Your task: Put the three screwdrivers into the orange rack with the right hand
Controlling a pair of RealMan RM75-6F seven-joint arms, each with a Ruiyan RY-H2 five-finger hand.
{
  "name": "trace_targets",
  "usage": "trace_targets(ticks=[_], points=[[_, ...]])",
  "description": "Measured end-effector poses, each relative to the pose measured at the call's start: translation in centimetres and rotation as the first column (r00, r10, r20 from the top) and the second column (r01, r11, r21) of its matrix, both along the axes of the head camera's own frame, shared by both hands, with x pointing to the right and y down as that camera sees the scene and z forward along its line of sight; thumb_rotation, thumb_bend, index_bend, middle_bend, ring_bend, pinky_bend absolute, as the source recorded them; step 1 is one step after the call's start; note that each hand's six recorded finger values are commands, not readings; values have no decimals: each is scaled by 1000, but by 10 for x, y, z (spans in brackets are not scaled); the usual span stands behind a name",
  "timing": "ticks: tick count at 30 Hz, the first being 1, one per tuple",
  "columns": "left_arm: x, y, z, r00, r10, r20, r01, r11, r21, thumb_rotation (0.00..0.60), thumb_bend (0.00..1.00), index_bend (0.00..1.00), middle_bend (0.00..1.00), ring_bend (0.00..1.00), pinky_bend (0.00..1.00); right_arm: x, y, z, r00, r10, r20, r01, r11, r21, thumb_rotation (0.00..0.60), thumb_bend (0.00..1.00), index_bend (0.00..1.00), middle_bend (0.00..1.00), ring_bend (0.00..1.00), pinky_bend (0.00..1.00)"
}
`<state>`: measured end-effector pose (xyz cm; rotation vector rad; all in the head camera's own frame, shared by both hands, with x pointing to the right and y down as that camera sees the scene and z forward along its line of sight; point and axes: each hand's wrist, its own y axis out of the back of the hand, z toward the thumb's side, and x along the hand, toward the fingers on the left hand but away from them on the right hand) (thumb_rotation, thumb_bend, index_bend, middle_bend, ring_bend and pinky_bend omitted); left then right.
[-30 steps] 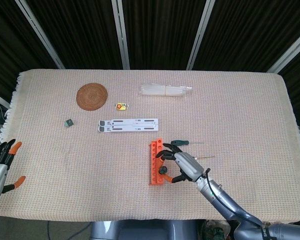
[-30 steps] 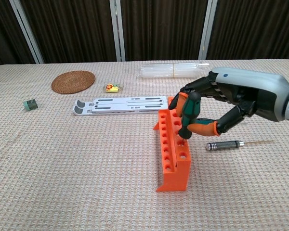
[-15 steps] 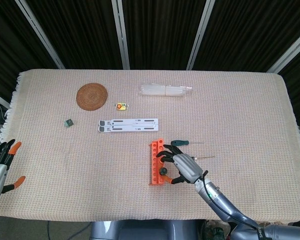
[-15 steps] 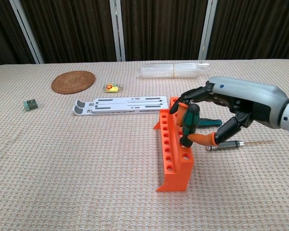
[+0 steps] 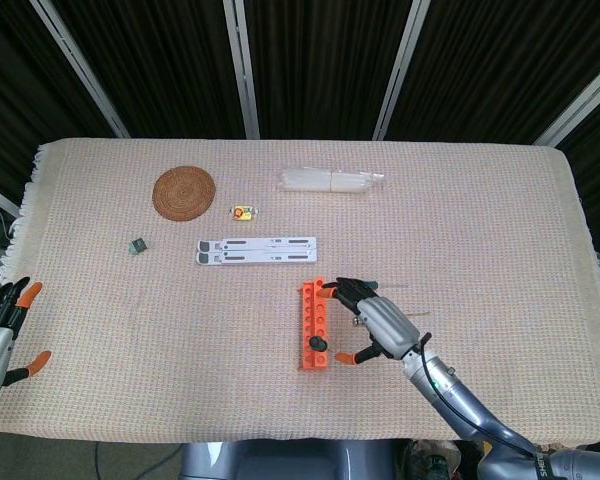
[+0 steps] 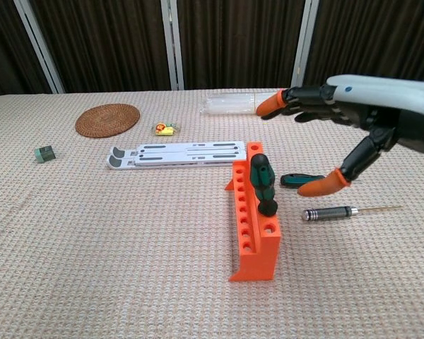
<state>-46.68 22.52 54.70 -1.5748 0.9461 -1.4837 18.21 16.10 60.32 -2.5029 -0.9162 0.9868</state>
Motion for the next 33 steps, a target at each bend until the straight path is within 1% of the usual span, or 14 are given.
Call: trace_targets(ticks=[3,5,7,10,13,14,16,17,19,20,23,26,30,33], points=[[0,0,0,1000,2,-2,-2,1000,2,600,203,23,0,0,0,15,-15,-8,998,1,-61,2,999,43,600,116,314,106,0,0],[1,0,1,1000,3,-3,-3,1000,1,600,205,23,0,0,0,23,-23,-10,994,-4,-108,12,997,79,600,144,363,111,0,0],[2,-1,1,1000,8,-5,-8,1000,2,600,205,22,0,0,0,28,-27,-10,988,-11,-155,29,993,115,600,163,393,111,0,0],[5,-2,-1,1000,19,-9,-19,1000,9,600,205,23,0,0,0,36,-33,-6,966,-33,-256,80,981,178,600,176,421,111,0,0],[5,-4,-2,1000,24,-4,-24,1000,15,600,204,23,0,0,0,41,-35,5,920,-67,-386,168,957,236,600,176,438,111,0,0],[5,-4,-2,1000,23,-1,-23,1000,15,600,205,22,0,0,0,42,-36,11,896,-79,-438,208,944,255,600,176,439,111,0,0],[4,-4,-2,1000,21,4,-21,1000,15,600,205,22,0,0,0,43,-35,20,854,-96,-512,269,923,276,600,176,439,111,0,0],[3,-4,-2,1000,20,5,-20,1000,15,600,205,22,0,0,0,42,-35,26,824,-105,-556,308,908,285,600,176,439,111,0,0],[2,-3,-2,1000,18,8,-18,1000,13,600,205,22,0,0,0,40,-34,36,780,-116,-615,362,885,292,600,175,439,111,0,0],[2,-3,-2,1000,17,9,-18,1000,11,600,204,22,0,0,0,38,-33,43,753,-123,-647,393,872,292,600,175,439,111,0,0],[0,-3,-1,1000,13,14,-13,1000,10,600,204,22,0,0,0,32,-30,56,693,-140,-707,458,843,282,600,176,439,109,0,0],[-2,-3,-1,1000,9,17,-9,1000,8,600,205,22,0,0,0,25,-26,66,646,-156,-747,507,820,267,600,177,440,109,0,0],[-3,-3,0,1000,5,19,-5,1000,6,600,204,22,0,0,0,18,-20,75,598,-178,-781,552,798,241,600,177,459,108,0,0],[-4,-3,2,1000,4,16,-4,1000,3,600,203,22,0,0,0,15,-15,81,572,-197,-796,571,793,214,600,177,471,108,0,0]])
